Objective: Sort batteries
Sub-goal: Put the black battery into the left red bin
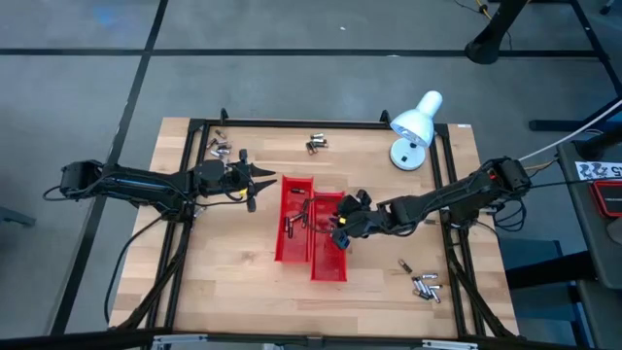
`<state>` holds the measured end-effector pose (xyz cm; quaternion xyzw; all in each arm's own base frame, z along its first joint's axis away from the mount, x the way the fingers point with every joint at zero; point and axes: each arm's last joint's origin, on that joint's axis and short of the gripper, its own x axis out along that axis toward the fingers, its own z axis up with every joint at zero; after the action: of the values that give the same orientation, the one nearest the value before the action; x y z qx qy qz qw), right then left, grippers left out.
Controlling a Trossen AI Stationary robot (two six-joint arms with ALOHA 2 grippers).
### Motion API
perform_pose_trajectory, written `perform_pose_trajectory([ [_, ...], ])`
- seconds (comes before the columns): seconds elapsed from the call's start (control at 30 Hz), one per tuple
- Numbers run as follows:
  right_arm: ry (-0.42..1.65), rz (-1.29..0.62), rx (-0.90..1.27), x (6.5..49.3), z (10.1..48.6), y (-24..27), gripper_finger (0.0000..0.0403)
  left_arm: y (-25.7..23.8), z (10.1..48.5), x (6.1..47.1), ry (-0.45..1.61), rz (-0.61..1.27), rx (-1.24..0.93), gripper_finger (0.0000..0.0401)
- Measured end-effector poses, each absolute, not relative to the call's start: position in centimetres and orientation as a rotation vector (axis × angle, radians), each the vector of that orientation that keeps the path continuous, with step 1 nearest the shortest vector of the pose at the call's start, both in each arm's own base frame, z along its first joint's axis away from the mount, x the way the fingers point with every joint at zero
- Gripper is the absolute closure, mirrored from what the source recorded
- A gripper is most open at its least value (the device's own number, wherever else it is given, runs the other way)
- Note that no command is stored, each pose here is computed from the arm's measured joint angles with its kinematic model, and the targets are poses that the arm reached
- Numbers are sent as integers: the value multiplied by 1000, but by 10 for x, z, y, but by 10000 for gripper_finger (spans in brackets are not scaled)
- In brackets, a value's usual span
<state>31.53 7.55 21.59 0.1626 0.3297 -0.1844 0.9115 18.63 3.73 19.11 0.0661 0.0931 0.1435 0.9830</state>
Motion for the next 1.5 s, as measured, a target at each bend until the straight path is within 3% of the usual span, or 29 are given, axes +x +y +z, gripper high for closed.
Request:
perform_pose_trajectory([
  [0.23, 772, -211, 412, 313, 244, 102, 314, 37, 191, 186, 188, 288, 132, 306],
  [0.53, 785, -217, 539, 275, 274, 179, 314, 36, 191, 187, 184, 278, 121, 306],
  [0.77, 957, -282, 587, 253, 239, 218, 312, 33, 192, 187, 171, 204, 76, 306],
  [0.97, 1163, -353, 604, 256, 204, 225, 273, 25, 200, 190, 85, 162, 88, 306],
  [1.17, 1204, -413, 667, 260, 188, 230, 232, 18, 206, 190, 23, 132, 116, 306],
  [1.5, 1221, -443, 672, 254, 173, 244, 229, 18, 206, 190, 20, 132, 113, 306],
])
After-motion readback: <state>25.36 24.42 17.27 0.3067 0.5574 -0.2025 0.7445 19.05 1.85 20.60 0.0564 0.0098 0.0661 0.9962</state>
